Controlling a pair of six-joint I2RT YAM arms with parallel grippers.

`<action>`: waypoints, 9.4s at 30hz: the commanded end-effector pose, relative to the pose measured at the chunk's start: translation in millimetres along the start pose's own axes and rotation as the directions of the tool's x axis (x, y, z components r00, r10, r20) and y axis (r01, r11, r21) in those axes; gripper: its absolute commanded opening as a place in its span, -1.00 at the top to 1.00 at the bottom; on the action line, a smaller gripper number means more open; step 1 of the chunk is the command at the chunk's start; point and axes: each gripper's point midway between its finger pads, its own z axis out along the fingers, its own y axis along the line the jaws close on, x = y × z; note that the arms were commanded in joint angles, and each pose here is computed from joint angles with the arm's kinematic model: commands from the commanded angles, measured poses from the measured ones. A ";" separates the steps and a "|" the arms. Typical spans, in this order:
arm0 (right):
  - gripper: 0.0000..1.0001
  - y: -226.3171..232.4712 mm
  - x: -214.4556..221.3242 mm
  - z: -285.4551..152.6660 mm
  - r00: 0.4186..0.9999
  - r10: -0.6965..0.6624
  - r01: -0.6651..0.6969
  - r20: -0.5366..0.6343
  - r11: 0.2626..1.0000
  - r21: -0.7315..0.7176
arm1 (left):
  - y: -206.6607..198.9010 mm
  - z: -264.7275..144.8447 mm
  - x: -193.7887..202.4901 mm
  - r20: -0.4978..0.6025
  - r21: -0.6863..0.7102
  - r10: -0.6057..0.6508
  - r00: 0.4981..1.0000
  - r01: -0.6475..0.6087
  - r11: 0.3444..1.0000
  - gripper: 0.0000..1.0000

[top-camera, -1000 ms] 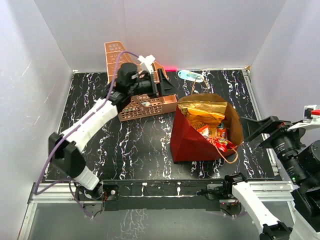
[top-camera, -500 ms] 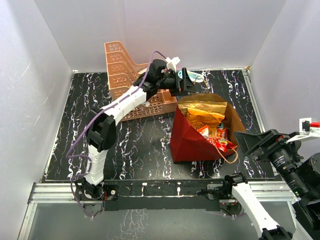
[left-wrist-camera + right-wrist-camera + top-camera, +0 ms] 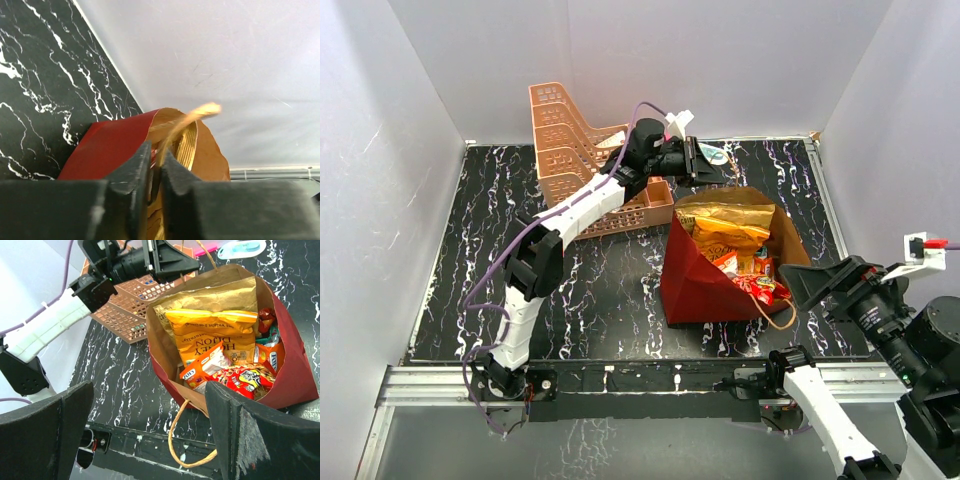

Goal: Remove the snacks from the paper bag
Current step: Move the paper bag to the center of the board, then adjust the paper bag at the center of the board.

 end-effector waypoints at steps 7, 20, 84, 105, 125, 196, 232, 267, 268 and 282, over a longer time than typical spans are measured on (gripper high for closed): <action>-0.96 0.8 4.2 10.0 1.000 0.005 -0.005 -0.020 1.000 -0.015 | -57.5 -40.9 -46.2 0.177 -0.022 0.146 0.973 -0.145 0.989 1.00; -0.96 -5.0 15.9 26.0 0.996 0.052 -0.052 -0.076 0.999 0.008 | -43.8 -164.6 -73.4 0.424 -0.173 0.141 0.895 -0.072 0.982 1.00; 0.27 -16.1 21.4 154.3 0.530 0.848 -0.807 -0.003 0.503 -0.311 | -47.0 -185.0 -43.6 0.399 -0.142 0.038 0.916 0.021 0.990 1.00; 0.20 -19.2 26.2 173.0 0.556 0.831 -0.779 -0.009 0.518 -0.353 | -46.4 -183.8 -42.9 0.401 -0.132 0.025 0.916 0.031 0.991 1.00; 0.84 9.8 -21.6 185.0 0.629 0.777 -0.682 0.022 0.565 -0.465 | -50.2 -183.3 -42.6 0.404 -0.106 0.009 0.915 0.037 0.994 1.00; 0.85 9.8 -69.4 97.4 0.943 -0.042 0.080 0.330 0.991 -0.103 | -18.3 -216.6 6.9 0.259 -0.381 0.085 0.962 0.021 0.924 -0.97; 0.85 -25.3 -46.2 43.2 0.924 0.046 -0.043 0.379 0.999 -0.017 | 37.9 -187.6 62.8 0.010 -0.366 0.284 0.959 -0.261 0.893 -0.97; 0.84 31.4 -20.2 155.0 0.981 0.195 -0.195 -0.011 0.974 -0.112 | -65.0 -258.5 22.0 0.241 -0.470 0.353 0.904 -0.209 0.857 1.00; 0.84 28.3 -14.3 157.4 0.977 0.214 -0.215 -0.027 0.972 -0.098 | -69.6 -258.7 26.6 0.251 -0.445 0.340 0.906 -0.203 0.872 1.00; -0.32 -5.1 46.1 153.0 0.918 0.394 -0.397 -0.050 0.914 -0.082 | -79.0 -262.1 45.8 0.283 -0.368 0.267 0.921 -0.153 0.917 1.00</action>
